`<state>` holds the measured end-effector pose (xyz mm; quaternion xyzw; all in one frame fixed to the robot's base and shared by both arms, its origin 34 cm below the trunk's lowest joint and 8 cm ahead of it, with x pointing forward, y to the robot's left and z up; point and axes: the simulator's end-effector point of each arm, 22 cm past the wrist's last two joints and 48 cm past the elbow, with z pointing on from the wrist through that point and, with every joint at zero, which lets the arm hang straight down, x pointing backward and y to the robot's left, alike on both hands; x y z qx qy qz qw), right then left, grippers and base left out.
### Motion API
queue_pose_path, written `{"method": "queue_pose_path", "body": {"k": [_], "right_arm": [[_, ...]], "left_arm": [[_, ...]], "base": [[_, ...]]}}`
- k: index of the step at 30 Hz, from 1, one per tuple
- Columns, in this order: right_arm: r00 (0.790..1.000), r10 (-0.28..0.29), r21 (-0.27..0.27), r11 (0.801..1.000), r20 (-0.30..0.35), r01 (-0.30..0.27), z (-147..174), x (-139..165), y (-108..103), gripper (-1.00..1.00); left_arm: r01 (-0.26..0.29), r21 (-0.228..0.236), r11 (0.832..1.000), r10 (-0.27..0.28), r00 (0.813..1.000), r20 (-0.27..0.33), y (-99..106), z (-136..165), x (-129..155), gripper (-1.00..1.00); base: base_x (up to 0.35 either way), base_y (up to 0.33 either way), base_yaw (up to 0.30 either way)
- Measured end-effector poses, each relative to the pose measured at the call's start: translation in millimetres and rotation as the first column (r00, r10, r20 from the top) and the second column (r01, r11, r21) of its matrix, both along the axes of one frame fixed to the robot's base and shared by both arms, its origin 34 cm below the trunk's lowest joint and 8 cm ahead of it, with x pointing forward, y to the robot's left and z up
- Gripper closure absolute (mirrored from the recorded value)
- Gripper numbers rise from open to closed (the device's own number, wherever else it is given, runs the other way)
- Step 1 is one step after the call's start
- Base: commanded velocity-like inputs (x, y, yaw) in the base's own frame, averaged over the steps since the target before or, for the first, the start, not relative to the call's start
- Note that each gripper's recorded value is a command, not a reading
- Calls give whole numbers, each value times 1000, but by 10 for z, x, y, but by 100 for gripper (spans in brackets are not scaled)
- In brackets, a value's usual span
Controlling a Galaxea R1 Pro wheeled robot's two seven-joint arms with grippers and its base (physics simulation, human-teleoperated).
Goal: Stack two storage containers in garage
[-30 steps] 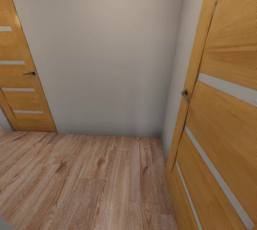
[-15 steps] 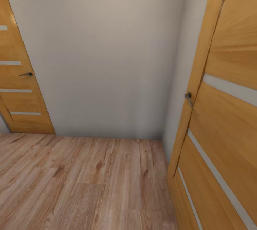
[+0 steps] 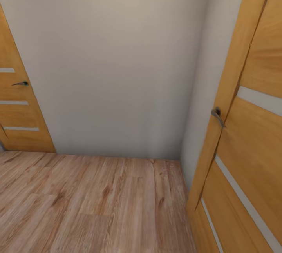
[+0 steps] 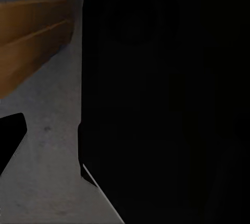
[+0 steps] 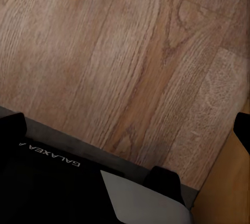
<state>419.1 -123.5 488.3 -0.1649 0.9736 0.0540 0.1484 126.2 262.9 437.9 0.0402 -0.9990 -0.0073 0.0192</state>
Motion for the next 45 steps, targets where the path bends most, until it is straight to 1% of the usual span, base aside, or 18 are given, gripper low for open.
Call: {"method": "queue_pose_path", "body": {"k": [7, 29, 45], "right_arm": [[1000, -27, 10, 1000, -5, 27, 1, 0, 5, -100], [1000, -29, 11, 1000, -6, 29, 0, -2, 6, -100], [1000, -29, 11, 1000, -3, 29, 2, 4, 6, -100]], "left_arm": [[-1, 1, 1000, 1, 1000, 0, 10, 0, 0, -100], [-1, 1, 1000, 1, 1000, -1, 10, 0, -1, -100], [-2, 2, 1000, 2, 1000, 0, 10, 0, -2, -100]], "base": [[313, 0, 0], [313, 0, 2], [313, 0, 256]]}}
